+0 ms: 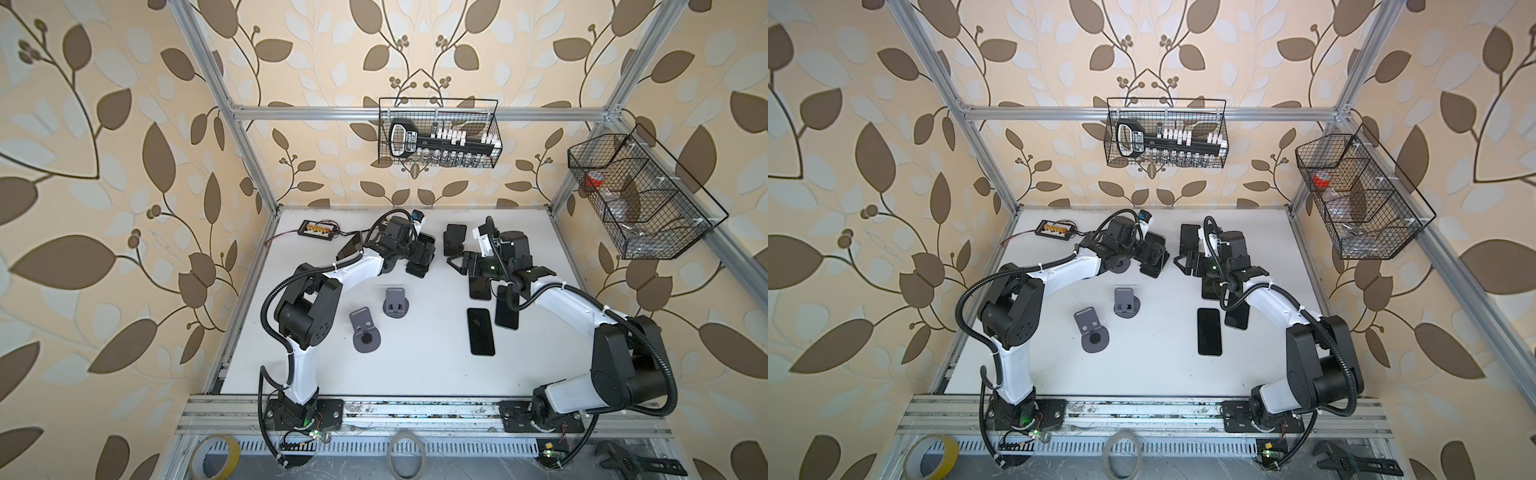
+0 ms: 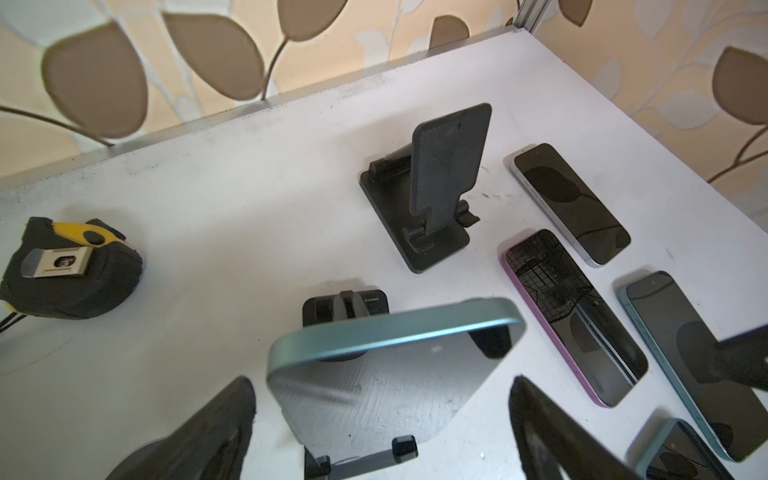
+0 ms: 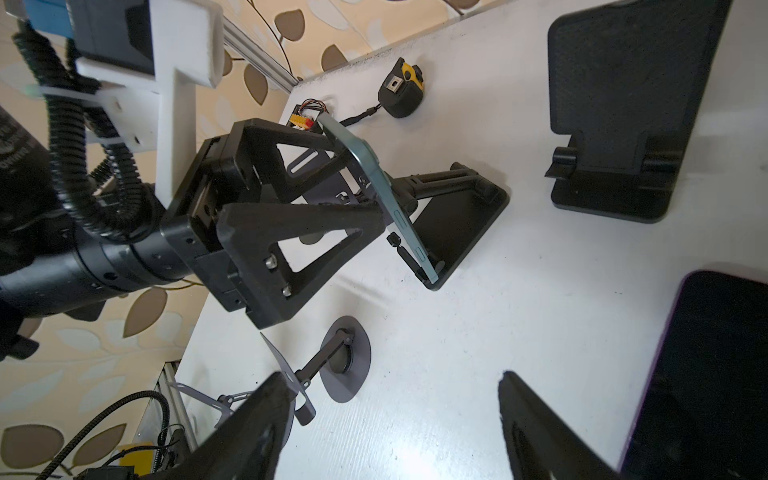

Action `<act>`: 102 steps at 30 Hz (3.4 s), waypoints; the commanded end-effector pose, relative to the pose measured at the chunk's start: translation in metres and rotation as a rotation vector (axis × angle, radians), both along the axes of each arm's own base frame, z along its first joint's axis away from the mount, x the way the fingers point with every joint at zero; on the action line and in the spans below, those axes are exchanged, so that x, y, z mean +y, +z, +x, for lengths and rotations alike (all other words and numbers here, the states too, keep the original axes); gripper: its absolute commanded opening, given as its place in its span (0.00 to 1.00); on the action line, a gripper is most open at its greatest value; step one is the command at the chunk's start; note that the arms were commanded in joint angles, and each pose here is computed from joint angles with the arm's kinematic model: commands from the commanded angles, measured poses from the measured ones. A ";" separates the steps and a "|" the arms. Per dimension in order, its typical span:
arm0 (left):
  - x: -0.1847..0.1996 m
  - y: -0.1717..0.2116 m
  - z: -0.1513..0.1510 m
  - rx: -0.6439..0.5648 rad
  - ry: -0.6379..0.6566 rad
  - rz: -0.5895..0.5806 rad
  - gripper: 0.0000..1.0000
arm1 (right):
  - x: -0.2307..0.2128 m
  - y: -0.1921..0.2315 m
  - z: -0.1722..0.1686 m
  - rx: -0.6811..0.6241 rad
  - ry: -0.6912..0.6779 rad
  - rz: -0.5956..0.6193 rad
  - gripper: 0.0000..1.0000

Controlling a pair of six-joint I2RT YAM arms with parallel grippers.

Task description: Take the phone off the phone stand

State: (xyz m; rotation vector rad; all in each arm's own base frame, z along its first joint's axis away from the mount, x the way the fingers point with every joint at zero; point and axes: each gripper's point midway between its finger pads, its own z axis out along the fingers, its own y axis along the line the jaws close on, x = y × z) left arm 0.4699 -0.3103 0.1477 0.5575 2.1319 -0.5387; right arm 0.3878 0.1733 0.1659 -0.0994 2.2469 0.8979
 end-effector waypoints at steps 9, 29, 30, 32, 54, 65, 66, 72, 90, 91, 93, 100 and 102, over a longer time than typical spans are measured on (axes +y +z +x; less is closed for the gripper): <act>-0.010 0.021 0.018 -0.050 0.018 -0.064 0.94 | 0.007 -0.013 -0.002 0.034 0.022 0.000 0.80; -0.010 0.022 0.024 -0.083 0.064 -0.033 0.90 | 0.003 -0.019 -0.001 0.051 0.011 -0.026 0.79; -0.010 0.021 0.024 -0.083 0.066 -0.033 0.90 | 0.003 -0.019 -0.001 0.052 0.011 -0.026 0.79; -0.011 0.020 0.023 -0.082 0.066 -0.033 0.90 | 0.004 -0.020 -0.001 0.054 0.012 -0.025 0.78; -0.015 0.020 0.020 -0.092 0.072 -0.045 0.70 | 0.004 -0.022 -0.001 0.060 0.014 -0.027 0.78; -0.016 0.032 0.018 -0.092 0.077 -0.078 0.58 | 0.004 -0.019 -0.001 0.053 0.014 -0.026 0.78; -0.016 0.035 0.018 -0.094 0.077 -0.081 0.57 | 0.004 -0.019 -0.001 0.050 0.013 -0.026 0.78; -0.017 0.046 0.016 -0.106 0.068 -0.099 0.50 | 0.003 -0.016 -0.001 0.044 0.011 -0.026 0.77; -0.015 0.079 0.008 -0.162 0.049 -0.136 0.41 | 0.004 -0.011 -0.001 0.036 0.012 -0.029 0.76; -0.015 0.081 0.008 -0.165 0.048 -0.139 0.41 | 0.004 -0.011 -0.001 0.036 0.009 -0.029 0.76; -0.015 0.084 0.007 -0.167 0.045 -0.145 0.40 | 0.005 -0.010 -0.001 0.034 0.012 -0.029 0.76; -0.012 0.099 0.001 -0.185 0.046 -0.173 0.39 | 0.005 -0.005 -0.002 0.023 0.010 -0.029 0.76; -0.012 0.104 -0.001 -0.192 0.044 -0.178 0.39 | 0.006 -0.003 -0.003 0.019 0.013 -0.029 0.76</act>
